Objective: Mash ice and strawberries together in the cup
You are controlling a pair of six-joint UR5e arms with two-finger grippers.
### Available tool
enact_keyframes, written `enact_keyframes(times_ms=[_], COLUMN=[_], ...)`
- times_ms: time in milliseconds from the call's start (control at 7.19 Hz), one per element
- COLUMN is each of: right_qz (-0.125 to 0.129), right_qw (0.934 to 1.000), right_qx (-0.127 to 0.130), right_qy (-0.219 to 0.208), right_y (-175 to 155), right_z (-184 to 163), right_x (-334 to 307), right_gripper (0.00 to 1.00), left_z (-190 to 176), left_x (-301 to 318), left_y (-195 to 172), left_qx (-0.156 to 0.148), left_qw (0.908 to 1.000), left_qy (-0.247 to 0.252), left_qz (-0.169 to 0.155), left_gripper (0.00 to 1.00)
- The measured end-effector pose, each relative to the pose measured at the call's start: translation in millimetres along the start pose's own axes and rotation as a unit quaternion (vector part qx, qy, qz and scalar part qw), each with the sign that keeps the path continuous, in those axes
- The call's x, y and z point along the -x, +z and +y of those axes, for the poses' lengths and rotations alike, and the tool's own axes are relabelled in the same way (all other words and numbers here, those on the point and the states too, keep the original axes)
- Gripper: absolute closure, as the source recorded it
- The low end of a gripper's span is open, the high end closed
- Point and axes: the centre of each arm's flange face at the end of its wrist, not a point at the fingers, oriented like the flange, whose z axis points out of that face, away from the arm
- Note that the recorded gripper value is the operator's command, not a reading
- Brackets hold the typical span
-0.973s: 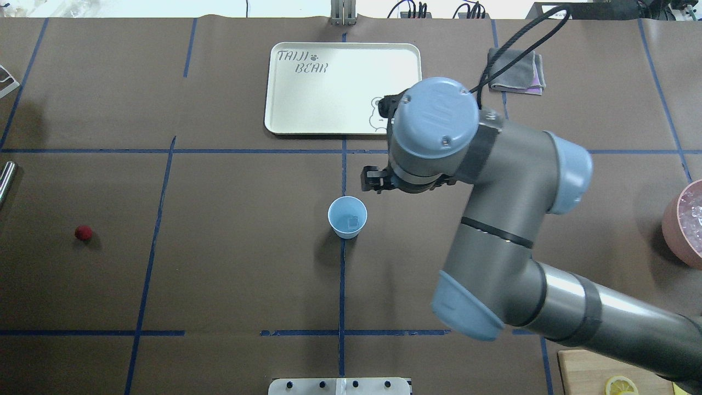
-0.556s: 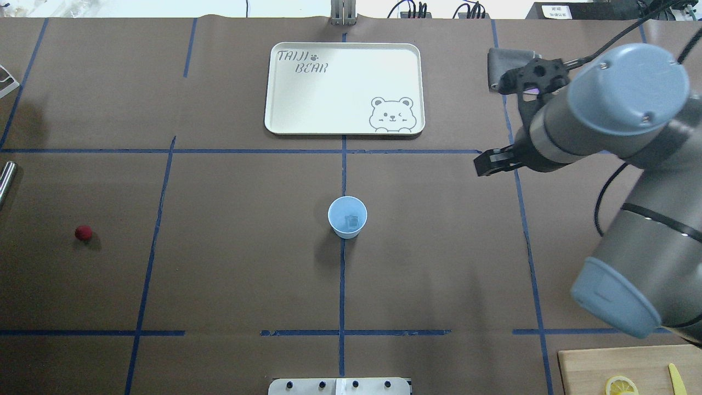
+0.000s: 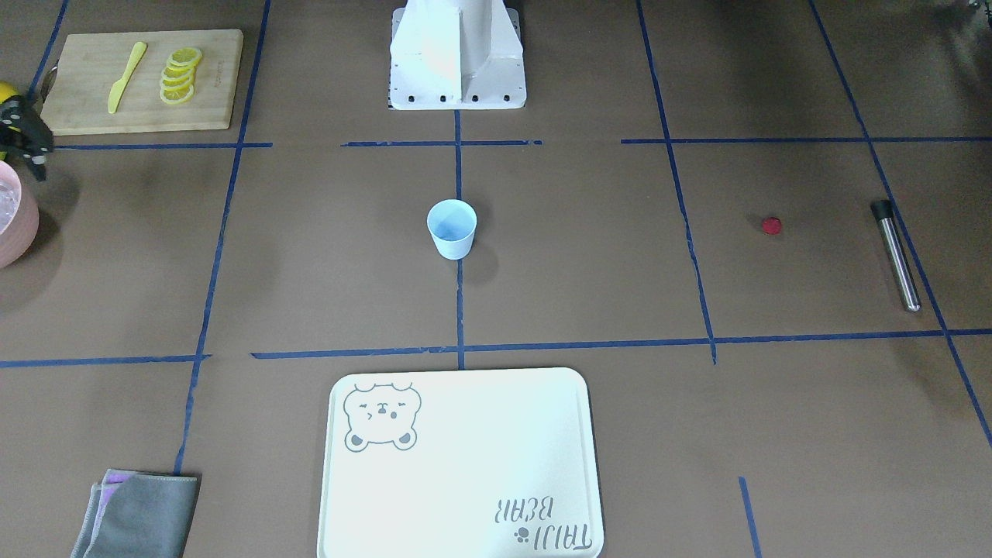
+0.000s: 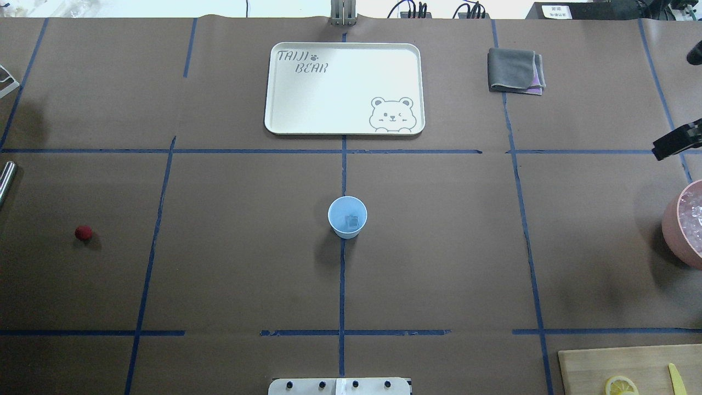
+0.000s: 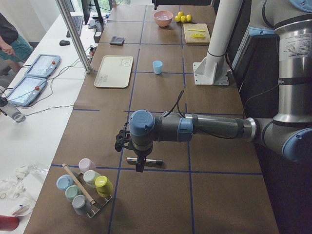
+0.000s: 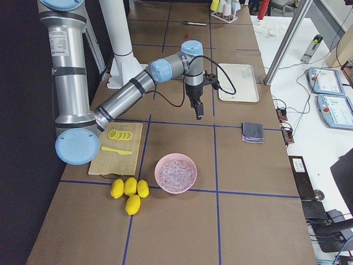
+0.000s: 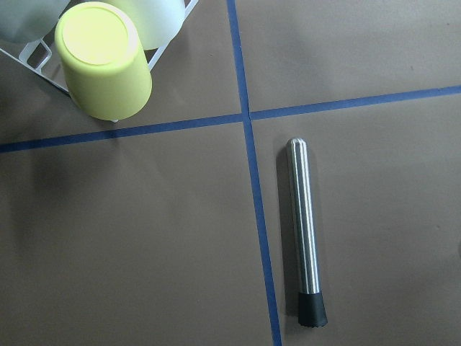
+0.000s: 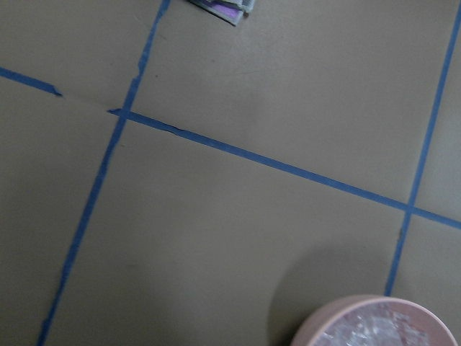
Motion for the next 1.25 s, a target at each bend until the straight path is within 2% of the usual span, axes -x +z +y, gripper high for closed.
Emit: enact_keyframes(times_ms=[278, 556, 695, 834, 973, 1112, 1251], right_qz=[-0.042, -0.077, -0.083, -0.084, -0.084, -0.085, -0.086], right_qw=[0.9972, 0.9929, 0.9914, 0.9891, 0.9856, 0.9824, 0.9803], right_qx=[0.026, 0.025, 0.026, 0.032, 0.039, 0.045, 0.052], right_qy=[0.057, 0.087, 0.098, 0.116, 0.141, 0.160, 0.170], right_y=[27, 88, 115, 133, 142, 148, 152], right_z=[25, 50, 58, 64, 69, 75, 82], right_x=[-90, -157, -179, -192, -198, -201, -201], right_gripper=[0.01, 0.01, 0.02, 0.07, 0.24, 0.33, 0.33], left_z=[0, -1, -1, -1, -1, -1, -1], left_x=[-1, -2, -3, -4, -5, -5, -5], left_y=[-1, -2, -3, -4, -4, -5, -5], left_qx=[-0.001, -0.002, -0.003, -0.004, -0.005, -0.005, -0.005], left_qw=[1.0000, 1.0000, 1.0000, 1.0000, 1.0000, 1.0000, 1.0000], left_qy=[0.001, 0.001, 0.002, 0.003, 0.004, 0.004, 0.004], left_qz=[0.000, 0.000, 0.000, 0.000, 0.000, 0.000, 0.000], left_gripper=[0.00, 0.00, 0.00, 0.00, 0.00, 0.00, 0.00])
